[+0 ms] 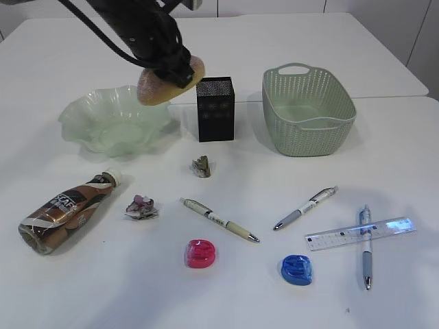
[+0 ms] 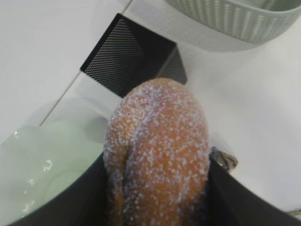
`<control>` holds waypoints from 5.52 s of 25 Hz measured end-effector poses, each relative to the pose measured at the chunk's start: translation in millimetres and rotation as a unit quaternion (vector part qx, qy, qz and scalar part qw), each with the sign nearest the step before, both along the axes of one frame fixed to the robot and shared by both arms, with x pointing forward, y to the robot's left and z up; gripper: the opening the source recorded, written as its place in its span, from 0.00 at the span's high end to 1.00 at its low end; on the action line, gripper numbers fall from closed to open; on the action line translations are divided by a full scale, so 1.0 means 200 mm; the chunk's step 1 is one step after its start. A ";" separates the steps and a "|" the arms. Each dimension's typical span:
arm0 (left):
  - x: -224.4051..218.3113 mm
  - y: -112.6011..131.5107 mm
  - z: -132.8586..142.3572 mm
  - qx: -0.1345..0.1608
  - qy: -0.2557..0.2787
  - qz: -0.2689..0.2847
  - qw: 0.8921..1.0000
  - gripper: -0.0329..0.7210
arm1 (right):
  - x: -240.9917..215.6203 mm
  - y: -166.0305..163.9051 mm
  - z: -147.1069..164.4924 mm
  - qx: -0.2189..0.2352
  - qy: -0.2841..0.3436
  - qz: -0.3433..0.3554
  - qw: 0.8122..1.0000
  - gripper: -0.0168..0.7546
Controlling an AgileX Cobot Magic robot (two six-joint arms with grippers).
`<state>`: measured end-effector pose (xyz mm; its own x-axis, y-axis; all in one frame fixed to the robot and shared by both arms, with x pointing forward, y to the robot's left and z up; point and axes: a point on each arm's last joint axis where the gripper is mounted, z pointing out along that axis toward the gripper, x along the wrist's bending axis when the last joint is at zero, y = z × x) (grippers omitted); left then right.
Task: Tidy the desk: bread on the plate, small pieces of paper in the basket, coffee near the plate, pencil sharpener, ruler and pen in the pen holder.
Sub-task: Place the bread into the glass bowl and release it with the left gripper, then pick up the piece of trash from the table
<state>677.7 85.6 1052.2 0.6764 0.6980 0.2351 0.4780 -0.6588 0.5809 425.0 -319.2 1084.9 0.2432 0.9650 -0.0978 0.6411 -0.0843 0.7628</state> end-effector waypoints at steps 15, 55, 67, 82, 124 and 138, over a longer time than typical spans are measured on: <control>0.20 0.51 0.02 -0.095 0.005 0.140 0.986 0.51 | 0.00 0.00 0.00 -0.006 0.001 0.001 1.000 0.50; 0.42 0.69 -0.56 -0.119 0.059 0.239 0.962 0.51 | 0.00 -0.01 0.00 -0.015 0.008 0.000 1.000 0.50; 0.42 0.68 -0.61 -0.128 0.071 0.244 0.959 0.39 | 0.00 -0.01 0.00 -0.015 0.008 0.000 1.000 0.50; 0.42 0.68 -0.61 -0.136 0.072 0.246 0.957 0.13 | -0.01 -0.01 -0.01 -0.015 0.010 -0.001 1.000 0.50; 0.02 0.54 0.14 -0.129 0.202 0.171 0.956 0.24 | -0.01 -0.01 -0.01 -0.017 0.022 -0.007 1.000 0.50; -0.34 0.61 0.30 -0.108 0.208 0.173 0.957 0.25 | -0.02 -0.01 -0.02 -0.017 0.032 -0.007 0.999 0.50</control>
